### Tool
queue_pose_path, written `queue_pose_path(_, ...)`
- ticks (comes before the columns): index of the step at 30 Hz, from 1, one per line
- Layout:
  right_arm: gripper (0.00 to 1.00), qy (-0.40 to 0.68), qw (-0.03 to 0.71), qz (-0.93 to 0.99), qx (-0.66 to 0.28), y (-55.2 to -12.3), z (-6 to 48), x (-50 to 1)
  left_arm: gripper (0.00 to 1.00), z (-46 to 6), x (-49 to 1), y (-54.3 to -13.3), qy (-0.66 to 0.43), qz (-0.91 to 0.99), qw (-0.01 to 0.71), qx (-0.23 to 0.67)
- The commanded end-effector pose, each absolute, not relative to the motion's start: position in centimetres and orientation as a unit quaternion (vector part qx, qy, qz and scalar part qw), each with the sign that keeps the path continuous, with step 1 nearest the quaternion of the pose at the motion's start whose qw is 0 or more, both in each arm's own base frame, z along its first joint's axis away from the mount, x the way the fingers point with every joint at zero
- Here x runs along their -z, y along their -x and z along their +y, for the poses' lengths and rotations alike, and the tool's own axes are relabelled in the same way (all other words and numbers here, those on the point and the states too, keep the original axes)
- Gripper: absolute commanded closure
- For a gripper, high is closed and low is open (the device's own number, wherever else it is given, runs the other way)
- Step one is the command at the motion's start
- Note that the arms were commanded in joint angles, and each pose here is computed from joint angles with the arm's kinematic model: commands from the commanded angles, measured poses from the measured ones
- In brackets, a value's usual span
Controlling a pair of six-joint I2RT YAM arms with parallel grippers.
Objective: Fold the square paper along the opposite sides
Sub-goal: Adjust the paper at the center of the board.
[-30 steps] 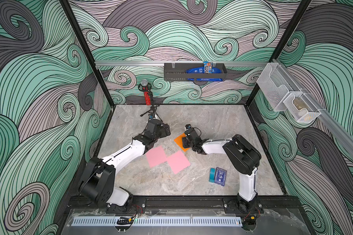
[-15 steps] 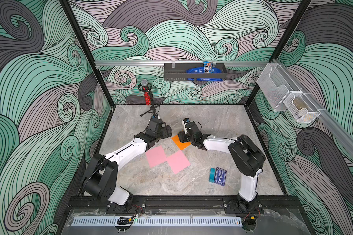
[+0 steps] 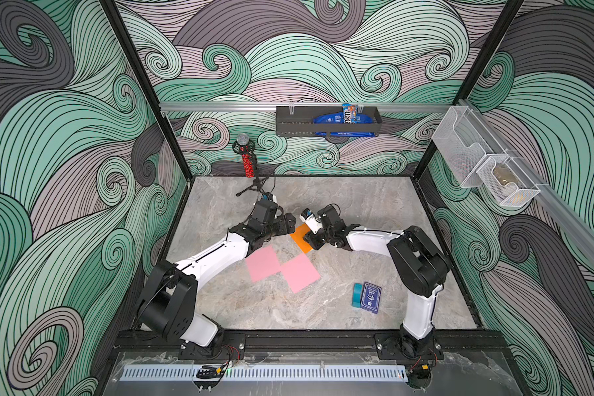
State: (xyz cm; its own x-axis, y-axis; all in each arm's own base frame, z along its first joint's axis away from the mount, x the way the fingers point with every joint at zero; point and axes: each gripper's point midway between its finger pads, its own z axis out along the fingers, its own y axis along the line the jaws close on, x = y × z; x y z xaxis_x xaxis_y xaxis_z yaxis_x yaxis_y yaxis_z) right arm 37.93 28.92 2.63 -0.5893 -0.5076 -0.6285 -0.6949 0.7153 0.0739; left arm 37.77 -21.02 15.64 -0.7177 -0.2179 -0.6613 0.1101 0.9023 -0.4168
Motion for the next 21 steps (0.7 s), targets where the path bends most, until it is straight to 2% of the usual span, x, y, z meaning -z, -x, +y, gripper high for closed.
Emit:
queue_pose_path(1, 0.59, 0.353, 0.271, 0.880, -0.165, -37.6, 28.7, -1.2, 0.09, -21.7, -16.4, -38.0, 0.020, 0.900, 0.372, 0.225)
queue_pose_path(7, 0.61, 0.300, 0.239, 0.915, -0.126, -37.2, 26.5, 2.3, 0.09, -21.5, -16.4, -38.2, 0.025, 0.900, 0.375, 0.219)
queue_pose_path(10, 0.59, 0.230, 0.235, 0.942, -0.071, -37.2, 24.5, 3.9, 0.09, -21.2, -16.6, -38.3, 0.029, 0.900, 0.380, 0.213)
queue_pose_path(13, 0.52, 0.145, 0.245, 0.958, -0.023, -36.9, 23.0, 4.6, 0.09, -21.2, -16.6, -38.4, 0.029, 0.899, 0.381, 0.213)
queue_pose_path(21, 0.52, 0.082, 0.254, 0.961, -0.073, -36.4, 26.3, 3.8, 0.09, -20.9, -16.7, -38.4, 0.033, 0.900, 0.383, 0.206)
